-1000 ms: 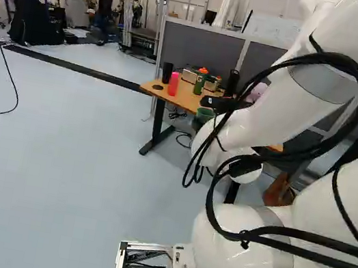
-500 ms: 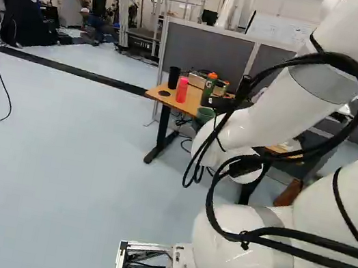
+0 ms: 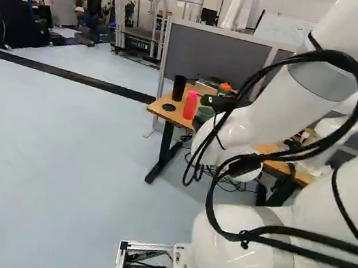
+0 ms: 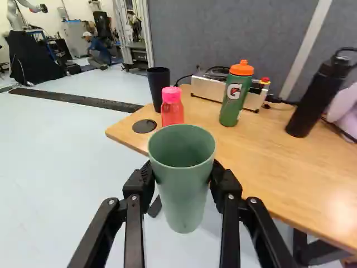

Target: Place the green cup on the table

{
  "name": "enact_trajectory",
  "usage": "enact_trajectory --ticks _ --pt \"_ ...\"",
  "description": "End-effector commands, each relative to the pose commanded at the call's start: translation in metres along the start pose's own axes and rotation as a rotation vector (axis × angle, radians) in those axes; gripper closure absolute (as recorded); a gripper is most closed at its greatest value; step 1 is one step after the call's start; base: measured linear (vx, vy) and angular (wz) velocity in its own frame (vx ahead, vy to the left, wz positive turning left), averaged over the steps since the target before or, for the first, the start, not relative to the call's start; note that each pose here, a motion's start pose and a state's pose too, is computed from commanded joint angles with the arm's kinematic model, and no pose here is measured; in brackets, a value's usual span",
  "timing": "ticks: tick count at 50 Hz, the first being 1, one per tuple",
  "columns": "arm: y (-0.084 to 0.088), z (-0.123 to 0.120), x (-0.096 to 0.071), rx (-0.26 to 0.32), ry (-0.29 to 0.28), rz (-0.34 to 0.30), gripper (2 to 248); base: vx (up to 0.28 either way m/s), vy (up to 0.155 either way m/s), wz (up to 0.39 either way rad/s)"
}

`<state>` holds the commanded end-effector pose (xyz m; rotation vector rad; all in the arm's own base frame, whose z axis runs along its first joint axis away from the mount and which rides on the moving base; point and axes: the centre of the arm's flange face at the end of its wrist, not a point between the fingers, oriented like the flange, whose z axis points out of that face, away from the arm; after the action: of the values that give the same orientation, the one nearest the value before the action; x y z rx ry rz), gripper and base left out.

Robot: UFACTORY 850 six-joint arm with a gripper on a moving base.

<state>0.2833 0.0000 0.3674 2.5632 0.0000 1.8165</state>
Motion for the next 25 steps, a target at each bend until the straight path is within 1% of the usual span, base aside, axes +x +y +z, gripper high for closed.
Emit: enact_trajectory --ticks 5,7,16,25 --pt "0.0 0.006 0.003 0.0 -0.002 0.0 129 0.191 0.009 0.224" --pt "0.0 0.008 0.004 0.0 -0.003 0.0 129 0.085 -0.01 0.002" --pt "0.001 0.023 0.011 -0.013 -0.008 0.011 129 0.017 0.004 -0.013" --pt "0.004 0.04 0.019 -0.047 0.0 0.039 129 0.0 0.0 0.0"
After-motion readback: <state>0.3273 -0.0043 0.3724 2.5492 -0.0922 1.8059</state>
